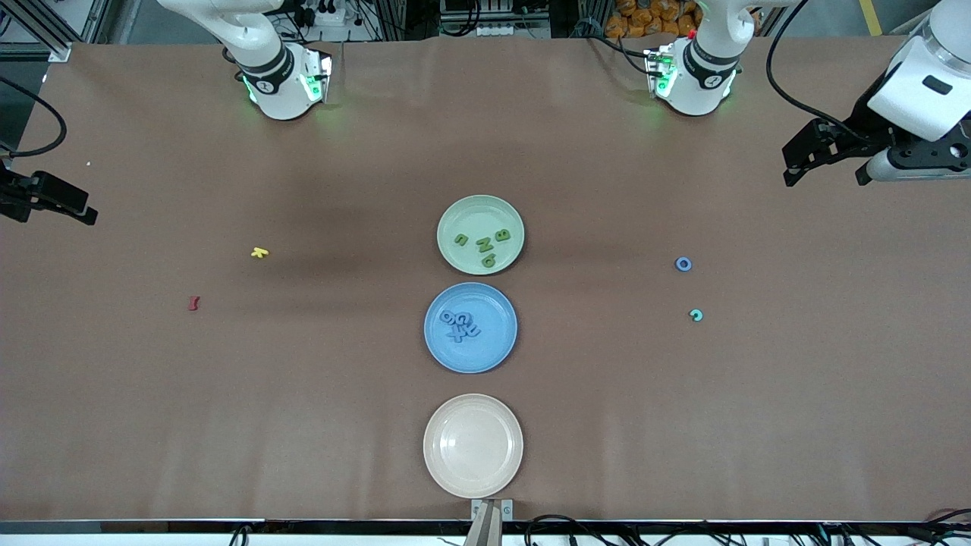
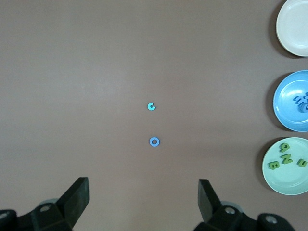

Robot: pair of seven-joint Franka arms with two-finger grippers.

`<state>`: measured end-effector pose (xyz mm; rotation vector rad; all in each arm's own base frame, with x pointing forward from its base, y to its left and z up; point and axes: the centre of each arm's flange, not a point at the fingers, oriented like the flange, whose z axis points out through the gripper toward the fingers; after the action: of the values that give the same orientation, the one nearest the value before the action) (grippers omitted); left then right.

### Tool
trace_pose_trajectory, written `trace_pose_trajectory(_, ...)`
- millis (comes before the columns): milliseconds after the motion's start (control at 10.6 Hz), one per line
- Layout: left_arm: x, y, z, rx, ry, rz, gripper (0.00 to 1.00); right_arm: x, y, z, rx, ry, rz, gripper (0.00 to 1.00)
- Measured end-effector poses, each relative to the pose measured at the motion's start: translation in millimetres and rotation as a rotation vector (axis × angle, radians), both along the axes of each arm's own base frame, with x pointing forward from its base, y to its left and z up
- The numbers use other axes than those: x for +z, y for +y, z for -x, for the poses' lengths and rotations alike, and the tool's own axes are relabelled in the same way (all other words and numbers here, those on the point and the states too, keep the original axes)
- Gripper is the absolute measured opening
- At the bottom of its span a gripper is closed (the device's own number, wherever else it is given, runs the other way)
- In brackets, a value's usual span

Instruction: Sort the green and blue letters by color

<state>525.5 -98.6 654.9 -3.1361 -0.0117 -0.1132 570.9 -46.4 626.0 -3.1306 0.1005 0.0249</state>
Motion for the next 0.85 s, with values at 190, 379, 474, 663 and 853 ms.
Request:
trace_pose_trajectory(190,1.5,1.7,-0.4,0.003,-0.003,0.002,1.00,-0.2,0.0,-0.1,0.000,0.000,0.000,1.00)
trace_pose_trajectory(379,0.3,1.5,-1.1,0.003,0.000,0.004,1.00,-0.2,0.0,-0.1,0.000,0.000,0.000,1.00)
trace_pose_trajectory(474,-1.1,1.4,-2.0,0.003,0.002,0.004,1.00,-0.2,0.0,-0.2,0.000,0.000,0.000,1.00)
trace_pose_trajectory(663,-3.6,1.4,-3.5,0.003,0.007,0.005,1.00,-0.4,0.0,-0.2,0.000,0.000,0.000,1.00)
trace_pose_trajectory(853,-4.8,1.3,-4.2,0.003,0.010,0.005,1.00,-0.4,0.0,-0.3,0.000,0.000,0.000,1.00)
